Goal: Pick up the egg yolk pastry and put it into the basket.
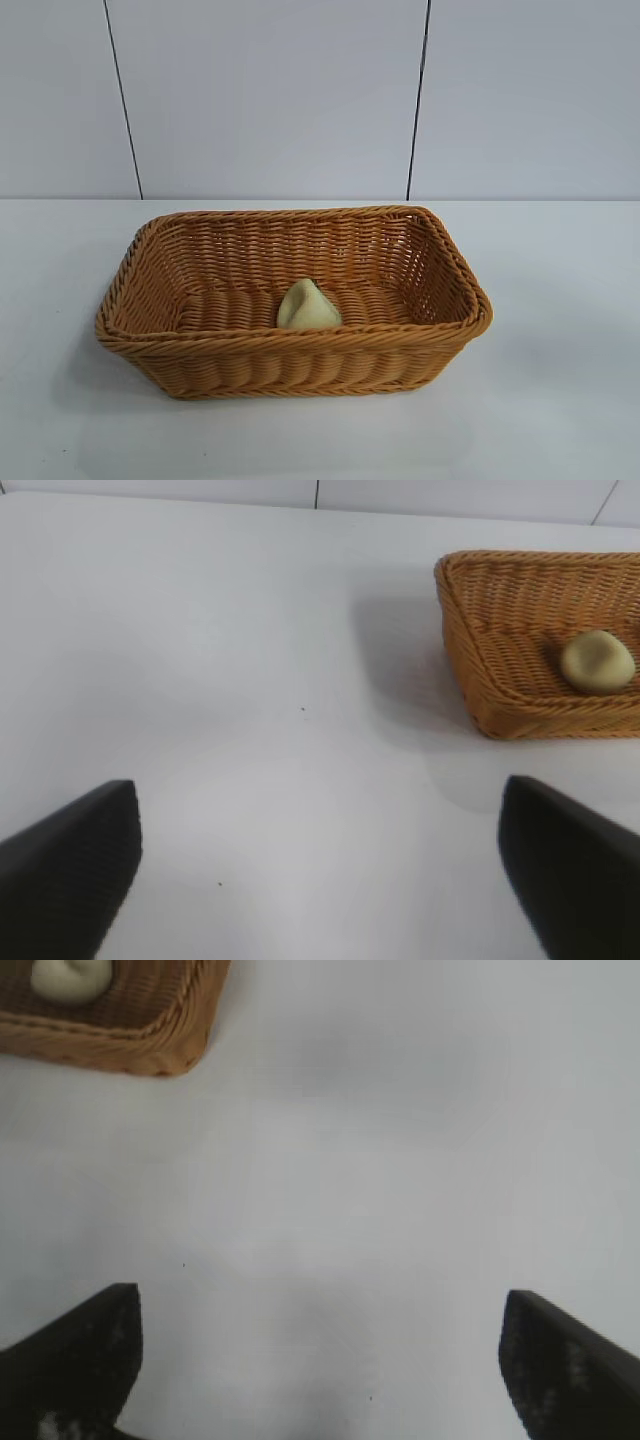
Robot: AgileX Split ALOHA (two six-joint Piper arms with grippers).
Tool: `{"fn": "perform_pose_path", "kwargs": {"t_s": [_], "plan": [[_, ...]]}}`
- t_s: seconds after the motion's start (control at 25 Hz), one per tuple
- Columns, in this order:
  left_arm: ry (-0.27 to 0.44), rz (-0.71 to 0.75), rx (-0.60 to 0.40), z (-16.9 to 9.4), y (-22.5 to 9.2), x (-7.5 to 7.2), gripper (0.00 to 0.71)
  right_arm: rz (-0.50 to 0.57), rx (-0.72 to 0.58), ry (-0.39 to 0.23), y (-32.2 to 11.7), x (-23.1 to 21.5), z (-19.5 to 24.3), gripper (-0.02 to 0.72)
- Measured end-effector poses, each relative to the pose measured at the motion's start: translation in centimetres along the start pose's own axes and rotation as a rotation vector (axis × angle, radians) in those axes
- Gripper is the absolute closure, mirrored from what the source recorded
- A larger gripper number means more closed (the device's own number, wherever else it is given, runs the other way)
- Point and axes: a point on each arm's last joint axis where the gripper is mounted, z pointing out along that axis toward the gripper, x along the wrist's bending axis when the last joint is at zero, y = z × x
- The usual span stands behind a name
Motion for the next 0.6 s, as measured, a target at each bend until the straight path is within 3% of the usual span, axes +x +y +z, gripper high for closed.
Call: {"fn": "perform_pose_path", "kwargs": {"t_s": [0.2, 0.6], "plan": [[0.0, 0.0, 0.0, 0.0, 0.0, 0.0, 0.015, -0.005, -0.155, -0.006, -1.3, 0.1, -2.1, 0.008], [0.001, 0.0, 0.0, 0.0, 0.0, 0.0, 0.015, -0.006, -0.164, -0.006, -1.4, 0.1, -2.2, 0.008]]}}
